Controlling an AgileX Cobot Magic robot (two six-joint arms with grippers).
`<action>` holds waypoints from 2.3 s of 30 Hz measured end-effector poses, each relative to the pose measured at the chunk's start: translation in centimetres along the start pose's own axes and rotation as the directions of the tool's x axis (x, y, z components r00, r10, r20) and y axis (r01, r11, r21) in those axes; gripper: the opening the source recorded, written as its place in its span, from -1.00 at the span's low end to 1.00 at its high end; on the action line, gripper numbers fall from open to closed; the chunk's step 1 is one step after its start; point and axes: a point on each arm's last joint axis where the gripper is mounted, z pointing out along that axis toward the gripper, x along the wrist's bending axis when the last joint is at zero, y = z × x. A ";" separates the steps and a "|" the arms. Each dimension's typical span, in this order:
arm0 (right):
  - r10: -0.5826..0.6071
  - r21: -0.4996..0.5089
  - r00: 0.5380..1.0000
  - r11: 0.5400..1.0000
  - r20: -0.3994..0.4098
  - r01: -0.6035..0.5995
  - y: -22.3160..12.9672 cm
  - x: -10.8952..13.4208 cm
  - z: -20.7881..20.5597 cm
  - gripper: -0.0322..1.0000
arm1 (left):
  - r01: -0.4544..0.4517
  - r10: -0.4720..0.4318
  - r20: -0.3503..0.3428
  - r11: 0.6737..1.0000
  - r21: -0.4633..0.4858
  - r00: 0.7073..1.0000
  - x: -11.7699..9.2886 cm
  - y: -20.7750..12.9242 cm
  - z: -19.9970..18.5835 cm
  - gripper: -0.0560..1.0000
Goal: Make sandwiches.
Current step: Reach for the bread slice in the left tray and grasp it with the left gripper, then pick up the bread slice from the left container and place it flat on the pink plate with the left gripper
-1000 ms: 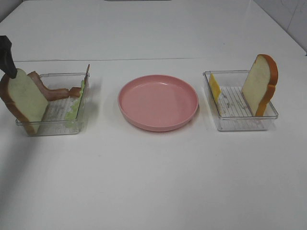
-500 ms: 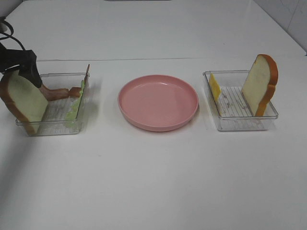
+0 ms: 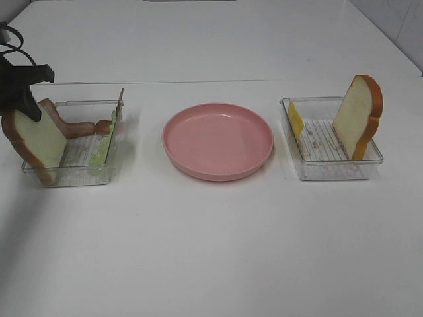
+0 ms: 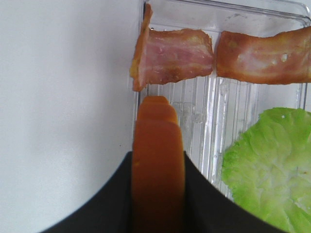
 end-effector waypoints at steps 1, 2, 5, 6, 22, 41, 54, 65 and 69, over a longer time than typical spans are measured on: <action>0.000 0.000 1.000 1.000 0.000 0.000 0.0 0.0 0.0 0.97 | 0.000 0.000 0.000 1.000 0.000 1.000 0.0 0.0 0.0 -0.56; 0.000 0.000 1.000 1.000 0.000 0.000 0.0 0.0 0.0 0.97 | 0.007 -0.007 0.006 1.000 0.003 1.000 -0.1 0.0 0.0 -0.55; 0.000 0.000 1.000 1.000 0.000 0.000 0.0 0.0 0.0 0.97 | 0.007 -0.007 0.009 1.000 0.016 1.000 -0.1 0.0 -0.2 -0.55; 0.000 0.000 1.000 1.000 0.000 0.000 0.0 0.0 0.0 0.97 | 0.005 -0.006 0.013 1.000 0.029 1.000 -0.3 0.1 -0.4 -0.55; 0.000 0.000 1.000 1.000 0.000 0.000 0.0 0.0 0.0 0.97 | -0.114 0.124 0.105 0.989 -0.094 0.987 -5.6 3.2 -11.0 -0.55; 0.000 0.000 1.000 1.000 0.000 0.000 0.0 0.0 0.0 0.97 | -0.127 0.218 0.449 0.966 -0.223 0.866 -20.7 0.5 -9.0 -0.55; 0.000 0.000 1.000 1.000 0.000 0.000 0.0 0.0 0.0 0.97 | -0.105 0.116 0.508 0.993 -0.050 0.853 -24.0 -2.3 1.3 -0.55; 0.000 0.000 1.000 1.000 0.000 0.000 0.0 0.0 0.0 0.97 | -0.054 0.043 0.491 0.999 0.008 0.870 -23.5 -3.0 6.1 -0.55; 0.000 0.000 1.000 1.000 0.000 0.000 0.0 0.0 0.0 0.97 | -0.024 0.011 0.501 1.000 0.020 0.866 -23.6 -3.0 6.6 -0.55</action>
